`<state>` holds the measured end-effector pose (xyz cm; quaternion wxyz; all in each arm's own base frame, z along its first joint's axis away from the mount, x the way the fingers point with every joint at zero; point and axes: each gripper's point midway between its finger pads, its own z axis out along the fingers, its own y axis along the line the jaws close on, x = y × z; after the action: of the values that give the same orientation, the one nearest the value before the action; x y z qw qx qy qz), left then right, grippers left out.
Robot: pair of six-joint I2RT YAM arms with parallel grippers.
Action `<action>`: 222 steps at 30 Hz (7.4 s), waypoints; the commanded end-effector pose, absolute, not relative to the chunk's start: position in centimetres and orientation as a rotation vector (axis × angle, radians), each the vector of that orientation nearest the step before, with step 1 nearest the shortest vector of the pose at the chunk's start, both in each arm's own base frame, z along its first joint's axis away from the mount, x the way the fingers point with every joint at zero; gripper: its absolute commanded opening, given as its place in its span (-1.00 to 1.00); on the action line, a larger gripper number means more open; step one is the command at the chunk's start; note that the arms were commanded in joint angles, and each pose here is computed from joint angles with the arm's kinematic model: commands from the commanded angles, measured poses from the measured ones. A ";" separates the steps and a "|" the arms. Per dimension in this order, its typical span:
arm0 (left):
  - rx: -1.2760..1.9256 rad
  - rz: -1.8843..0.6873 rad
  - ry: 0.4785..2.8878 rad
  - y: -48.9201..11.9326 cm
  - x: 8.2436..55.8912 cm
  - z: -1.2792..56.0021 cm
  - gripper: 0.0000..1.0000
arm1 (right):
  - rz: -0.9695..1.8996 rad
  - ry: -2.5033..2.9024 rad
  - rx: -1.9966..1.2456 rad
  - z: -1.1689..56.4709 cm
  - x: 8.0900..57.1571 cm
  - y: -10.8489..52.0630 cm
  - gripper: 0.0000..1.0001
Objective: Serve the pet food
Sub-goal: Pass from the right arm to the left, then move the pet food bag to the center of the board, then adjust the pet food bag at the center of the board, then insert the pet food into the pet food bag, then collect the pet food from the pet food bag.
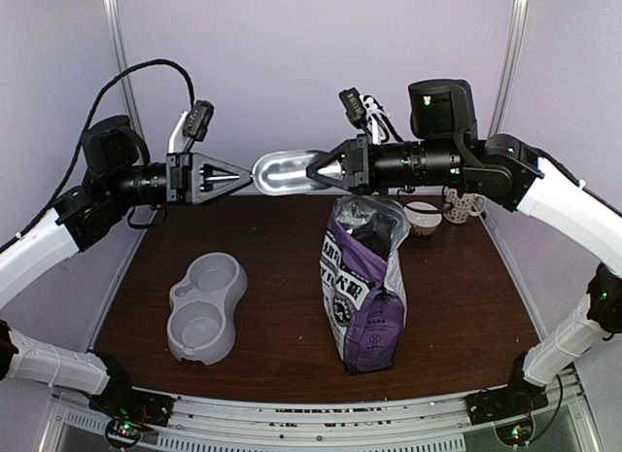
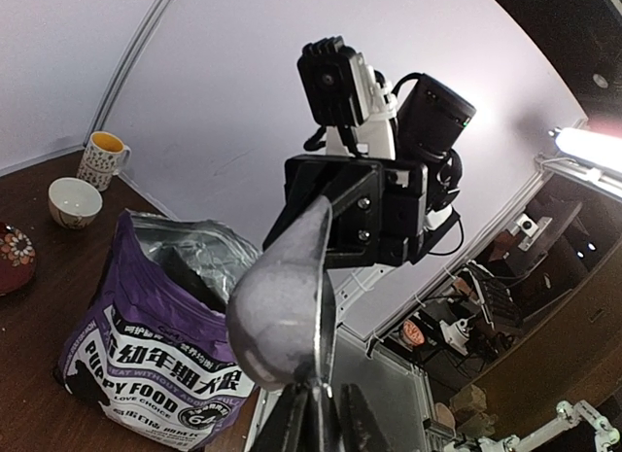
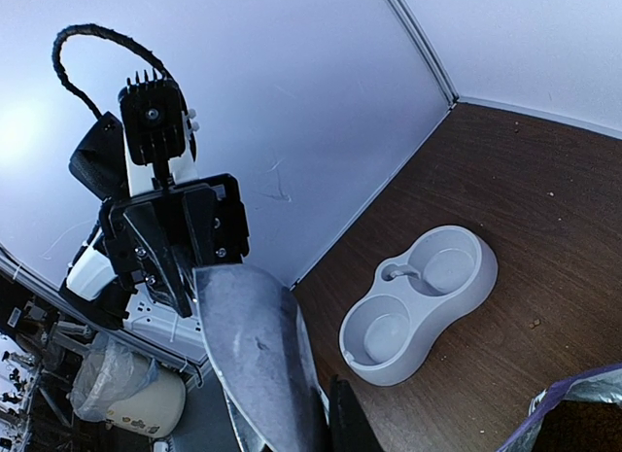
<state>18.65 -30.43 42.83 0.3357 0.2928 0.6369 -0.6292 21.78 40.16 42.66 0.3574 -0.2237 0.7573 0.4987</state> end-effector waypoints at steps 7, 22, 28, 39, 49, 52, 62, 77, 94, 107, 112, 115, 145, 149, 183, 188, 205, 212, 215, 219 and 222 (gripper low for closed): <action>0.772 -1.621 1.631 -30.5 18.7 43.0 -0.77 | 1.295 1.914 -0.585 44.1 21.6 40.4 -1.00; 0.736 -1.573 1.658 -30.0 19.0 42.3 -1.00 | 1.194 1.953 -0.566 43.5 22.4 39.7 -0.08; 0.699 -1.549 1.697 -29.4 18.9 41.3 -1.00 | 1.064 1.955 -0.549 44.8 23.0 37.1 0.30; 0.429 -1.360 1.980 -26.7 20.5 37.6 -1.00 | 0.497 2.135 -0.377 41.0 25.6 25.0 0.33; 0.354 -1.370 2.033 -26.2 20.4 37.1 -1.00 | 0.444 2.317 -0.422 35.5 25.3 25.3 0.18; 0.344 -1.356 2.042 -26.0 20.4 36.9 -1.00 | 0.377 2.362 -0.425 34.2 25.6 25.0 0.14; 0.321 -1.304 2.060 -25.1 20.3 36.2 -1.00 | 0.224 2.482 -0.429 30.2 26.1 24.5 0.00; 0.335 -1.157 2.139 -23.9 20.6 33.4 -1.00 | 0.095 2.460 -0.330 31.9 28.8 22.3 -1.00; 0.344 -1.097 2.221 -24.6 21.8 30.4 -1.00 | -0.220 2.327 -0.084 38.8 31.9 11.0 -1.00; 0.344 -1.020 2.261 -23.7 22.0 27.7 -1.00 | -0.075 2.493 -0.279 27.4 30.5 20.5 -1.00; 0.327 -0.912 2.303 -21.7 21.4 25.6 -1.00 | 0.164 2.568 -0.426 20.5 28.1 33.1 -1.00; 0.303 -0.835 2.338 -20.2 20.9 23.9 -1.00 | 0.234 2.617 -0.533 17.9 26.1 40.1 -1.00; 0.383 -1.386 2.283 -27.8 19.9 20.7 -1.00 | -0.125 2.528 -0.602 19.3 26.9 39.1 -1.00; 0.372 -1.422 2.290 -30.0 21.2 20.3 -1.00 | -0.171 2.499 -0.585 20.1 27.3 38.5 -1.00; 0.356 -0.915 2.607 -33.2 25.2 10.7 -1.00 | -0.285 2.463 -0.657 18.4 27.9 37.8 -1.00; 0.358 -0.892 2.630 -33.3 25.3 9.7 -1.00 | -0.263 2.472 -0.656 17.6 27.9 38.2 -1.00; 0.356 -0.793 2.638 -31.8 25.0 9.8 -1.00 | -0.217 2.504 -0.657 16.1 27.5 38.9 -1.00; 0.366 -0.698 2.641 -30.3 25.0 9.9 -1.00 | -0.210 2.507 -0.658 15.9 27.5 39.0 -1.00; 0.373 -0.756 2.656 -31.3 24.8 9.1 -1.00 | -0.199 2.507 -0.661 15.9 27.5 39.3 -1.00; 0.379 -0.818 2.657 -32.8 24.9 8.7 -1.00 | -0.189 2.511 -0.660 15.9 27.4 39.4 -1.00; 0.389 -0.843 2.662 -33.8 25.0 8.4 -1.00 | -0.176 2.514 -0.656 15.9 27.3 39.5 -1.00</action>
<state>24.60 -33.89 10.42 0.1750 0.1472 0.9190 -0.3212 26.78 39.82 15.12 0.2512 -0.2548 0.9315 -0.0656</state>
